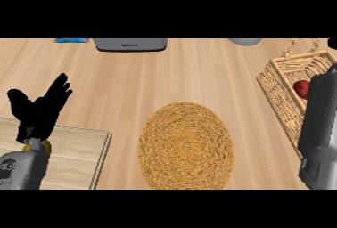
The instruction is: Pick the bell pepper from the placemat and place it in the basket
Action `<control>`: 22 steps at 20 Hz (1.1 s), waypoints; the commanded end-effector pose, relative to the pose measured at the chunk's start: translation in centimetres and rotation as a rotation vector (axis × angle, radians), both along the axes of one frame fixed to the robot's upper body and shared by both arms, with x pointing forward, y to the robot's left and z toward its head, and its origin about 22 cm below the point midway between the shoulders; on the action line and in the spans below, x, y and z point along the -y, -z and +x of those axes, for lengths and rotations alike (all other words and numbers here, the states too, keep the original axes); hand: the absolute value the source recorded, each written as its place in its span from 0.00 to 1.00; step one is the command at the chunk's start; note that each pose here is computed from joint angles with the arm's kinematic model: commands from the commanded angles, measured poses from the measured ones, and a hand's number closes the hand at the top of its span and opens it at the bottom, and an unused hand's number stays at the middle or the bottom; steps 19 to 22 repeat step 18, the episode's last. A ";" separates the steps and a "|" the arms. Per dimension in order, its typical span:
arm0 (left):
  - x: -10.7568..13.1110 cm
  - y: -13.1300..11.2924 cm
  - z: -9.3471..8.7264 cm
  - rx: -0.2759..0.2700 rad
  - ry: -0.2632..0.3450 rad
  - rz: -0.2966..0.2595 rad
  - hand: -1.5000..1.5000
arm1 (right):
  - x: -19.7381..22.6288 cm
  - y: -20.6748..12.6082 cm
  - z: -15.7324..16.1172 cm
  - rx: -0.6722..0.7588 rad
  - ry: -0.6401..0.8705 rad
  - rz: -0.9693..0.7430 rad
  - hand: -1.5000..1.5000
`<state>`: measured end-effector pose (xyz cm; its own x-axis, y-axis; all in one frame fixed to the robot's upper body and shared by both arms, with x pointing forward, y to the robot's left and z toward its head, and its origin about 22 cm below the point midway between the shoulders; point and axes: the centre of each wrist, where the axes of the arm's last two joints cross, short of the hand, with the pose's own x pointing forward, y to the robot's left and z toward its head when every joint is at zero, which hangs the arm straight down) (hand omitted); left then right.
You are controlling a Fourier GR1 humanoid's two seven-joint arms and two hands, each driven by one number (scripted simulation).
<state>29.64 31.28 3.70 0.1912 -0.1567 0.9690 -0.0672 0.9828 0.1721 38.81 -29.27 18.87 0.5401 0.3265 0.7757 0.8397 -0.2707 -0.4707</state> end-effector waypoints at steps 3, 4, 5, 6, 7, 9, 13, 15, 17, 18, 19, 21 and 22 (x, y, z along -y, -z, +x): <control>-0.1 0.6 -0.6 -0.009 -0.007 0.018 0.50 | 0.4 -2.7 -3.9 0.358 0.135 0.075 0.00; -0.2 1.2 -1.1 -0.017 -0.022 0.008 0.50 | 0.4 -2.7 -5.0 0.384 0.135 0.072 0.00; -0.7 0.4 -1.1 -0.011 -0.025 0.011 0.50 | 0.4 -1.8 -6.5 0.387 0.144 0.090 0.00; -1.2 -0.2 -0.8 -0.015 -0.014 0.009 0.50 | 0.3 -2.8 -7.6 0.423 0.138 0.078 0.00; -0.8 0.5 -1.3 -0.027 -0.022 0.004 0.50 | 0.2 -2.4 -9.2 0.399 0.124 0.073 0.00; -0.4 0.8 -1.0 -0.021 -0.019 0.013 0.50 | 0.7 -1.4 -12.0 0.392 0.107 0.100 0.00; -0.7 0.1 -0.7 -0.014 -0.031 -0.004 0.50 | -0.2 -1.1 -16.9 0.308 0.056 0.162 0.00; -2.0 0.3 -1.7 -0.006 -0.035 0.021 0.50 | -0.9 -1.1 -19.4 0.309 0.010 0.191 0.00; -0.2 1.0 -1.3 -0.016 -0.030 0.011 0.50 | -1.5 -0.8 -21.9 0.302 0.005 0.214 0.00; -2.3 -0.9 -0.8 -0.026 -0.032 -0.003 0.50 | -1.3 -0.7 -23.7 0.285 -0.001 0.203 0.00; -2.3 -0.9 -0.8 -0.026 -0.032 -0.003 0.50 | -1.3 -0.7 -23.7 0.285 -0.001 0.203 0.00; -2.3 -0.9 -0.8 -0.026 -0.032 -0.003 0.50 | -1.3 -0.7 -23.7 0.285 -0.001 0.203 0.00; -2.3 -0.9 -0.8 -0.026 -0.032 -0.003 0.50 | -1.3 -0.7 -23.7 0.285 -0.001 0.203 0.00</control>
